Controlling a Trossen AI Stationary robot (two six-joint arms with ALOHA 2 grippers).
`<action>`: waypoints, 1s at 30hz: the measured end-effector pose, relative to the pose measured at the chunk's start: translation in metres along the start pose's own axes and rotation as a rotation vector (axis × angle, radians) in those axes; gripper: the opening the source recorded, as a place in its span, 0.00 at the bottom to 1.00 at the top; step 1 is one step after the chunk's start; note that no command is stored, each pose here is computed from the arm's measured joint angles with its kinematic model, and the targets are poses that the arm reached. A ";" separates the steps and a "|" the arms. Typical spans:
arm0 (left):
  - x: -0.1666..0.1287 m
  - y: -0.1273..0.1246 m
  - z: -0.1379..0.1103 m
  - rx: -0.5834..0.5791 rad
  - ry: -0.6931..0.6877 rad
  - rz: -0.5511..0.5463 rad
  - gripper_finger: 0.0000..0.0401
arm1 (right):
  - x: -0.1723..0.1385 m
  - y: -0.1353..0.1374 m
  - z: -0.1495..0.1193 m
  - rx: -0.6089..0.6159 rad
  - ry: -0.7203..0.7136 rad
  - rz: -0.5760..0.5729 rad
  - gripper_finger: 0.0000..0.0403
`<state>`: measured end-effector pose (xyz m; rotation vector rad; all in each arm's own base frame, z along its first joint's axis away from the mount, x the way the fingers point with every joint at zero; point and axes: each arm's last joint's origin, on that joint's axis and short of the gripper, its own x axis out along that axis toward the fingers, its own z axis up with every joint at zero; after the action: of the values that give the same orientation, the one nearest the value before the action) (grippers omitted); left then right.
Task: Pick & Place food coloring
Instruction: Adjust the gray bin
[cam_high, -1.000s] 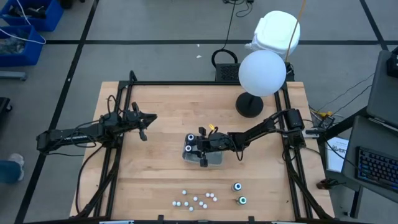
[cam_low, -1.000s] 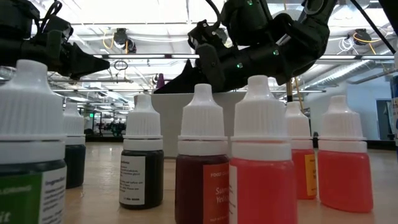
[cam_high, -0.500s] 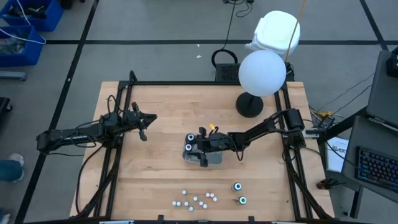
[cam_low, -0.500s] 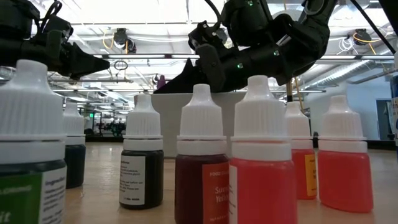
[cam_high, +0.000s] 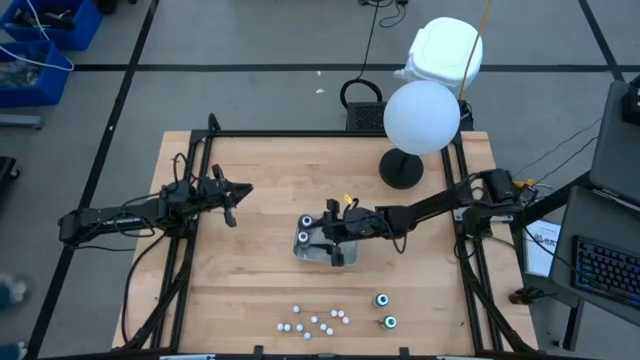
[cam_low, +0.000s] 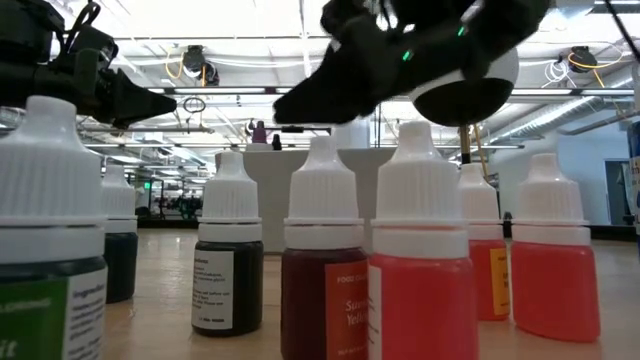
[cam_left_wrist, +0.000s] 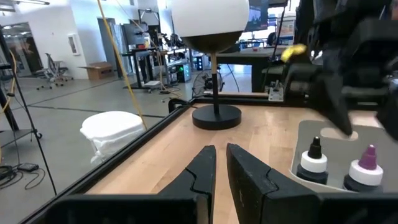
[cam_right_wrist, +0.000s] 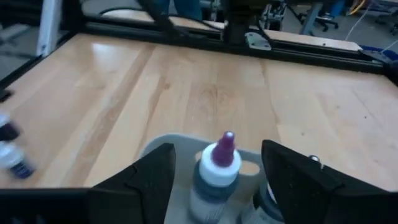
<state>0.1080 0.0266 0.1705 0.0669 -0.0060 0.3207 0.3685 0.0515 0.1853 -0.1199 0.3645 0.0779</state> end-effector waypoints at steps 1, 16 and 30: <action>0.000 0.000 0.000 0.000 0.002 0.000 0.12 | -0.006 0.004 0.005 -0.023 0.010 0.012 0.54; 0.000 0.000 0.001 -0.012 -0.007 0.000 0.12 | -0.060 0.095 0.015 -0.211 0.148 0.093 0.02; 0.000 0.000 0.001 -0.020 -0.008 0.001 0.12 | -0.053 0.087 -0.024 -0.102 0.319 0.132 0.01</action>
<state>0.1080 0.0266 0.1712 0.0484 -0.0171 0.3209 0.3024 0.1319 0.1733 -0.2107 0.6873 0.2089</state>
